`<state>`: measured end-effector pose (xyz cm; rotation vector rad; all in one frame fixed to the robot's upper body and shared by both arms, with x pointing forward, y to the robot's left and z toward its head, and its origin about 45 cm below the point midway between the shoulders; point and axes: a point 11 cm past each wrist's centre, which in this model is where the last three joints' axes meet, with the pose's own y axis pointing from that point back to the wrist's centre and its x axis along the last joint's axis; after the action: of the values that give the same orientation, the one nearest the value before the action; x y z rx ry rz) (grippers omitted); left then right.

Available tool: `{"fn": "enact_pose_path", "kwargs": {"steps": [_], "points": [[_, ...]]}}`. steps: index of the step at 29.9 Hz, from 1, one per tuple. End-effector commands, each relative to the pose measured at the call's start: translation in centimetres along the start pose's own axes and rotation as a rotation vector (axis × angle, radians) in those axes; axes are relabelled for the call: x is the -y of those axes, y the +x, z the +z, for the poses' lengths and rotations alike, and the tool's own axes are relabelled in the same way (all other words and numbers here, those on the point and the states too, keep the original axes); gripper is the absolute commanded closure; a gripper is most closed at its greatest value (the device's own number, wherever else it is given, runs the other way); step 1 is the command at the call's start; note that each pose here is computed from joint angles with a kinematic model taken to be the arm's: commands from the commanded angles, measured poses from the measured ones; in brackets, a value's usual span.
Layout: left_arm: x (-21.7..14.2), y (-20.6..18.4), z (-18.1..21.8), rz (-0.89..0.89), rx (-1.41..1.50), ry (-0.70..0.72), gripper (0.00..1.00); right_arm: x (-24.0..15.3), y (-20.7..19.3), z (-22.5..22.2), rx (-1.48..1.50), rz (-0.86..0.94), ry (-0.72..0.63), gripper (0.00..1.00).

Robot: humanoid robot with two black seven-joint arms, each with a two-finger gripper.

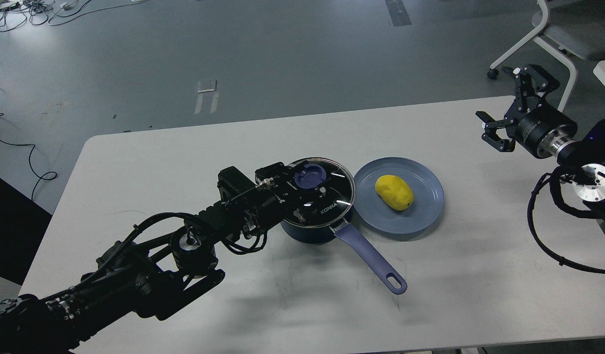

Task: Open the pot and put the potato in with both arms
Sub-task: 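Close the left gripper on the glass lid's blue knob, then lift the lid off the pot and set it down nearer the robot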

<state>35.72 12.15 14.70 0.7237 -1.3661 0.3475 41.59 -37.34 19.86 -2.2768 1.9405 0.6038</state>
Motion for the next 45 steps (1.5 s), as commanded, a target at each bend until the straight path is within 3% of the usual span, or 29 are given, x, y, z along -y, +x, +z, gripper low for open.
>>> {"fn": "enact_pose_path", "kwargs": {"steps": [1,14,23,30,39,45], "points": [[0.0,0.0,0.0,0.0,0.0,-0.002,0.55,0.0,0.0,0.0,0.0,-0.001,0.001,0.0],[-0.8,3.3,0.0,0.061,0.011,-0.046,0.55,0.0,-0.1,-0.1,0.0,-0.002,0.002,0.0],[-5.7,6.4,-8.4,0.05,0.095,0.122,0.55,0.0,-0.1,0.0,0.001,-0.002,0.001,0.0],[-11.5,3.4,-12.6,-0.029,0.098,0.247,0.55,0.2,-0.5,0.2,0.007,-0.009,0.001,0.0],[-15.0,-3.4,-13.3,-0.069,0.038,0.331,0.55,0.3,-0.6,0.1,0.001,-0.012,0.0,0.0],[-14.9,-5.9,-13.7,-0.049,-0.046,0.388,0.54,0.3,-0.5,0.1,0.0,-0.011,-0.001,0.0]]}}
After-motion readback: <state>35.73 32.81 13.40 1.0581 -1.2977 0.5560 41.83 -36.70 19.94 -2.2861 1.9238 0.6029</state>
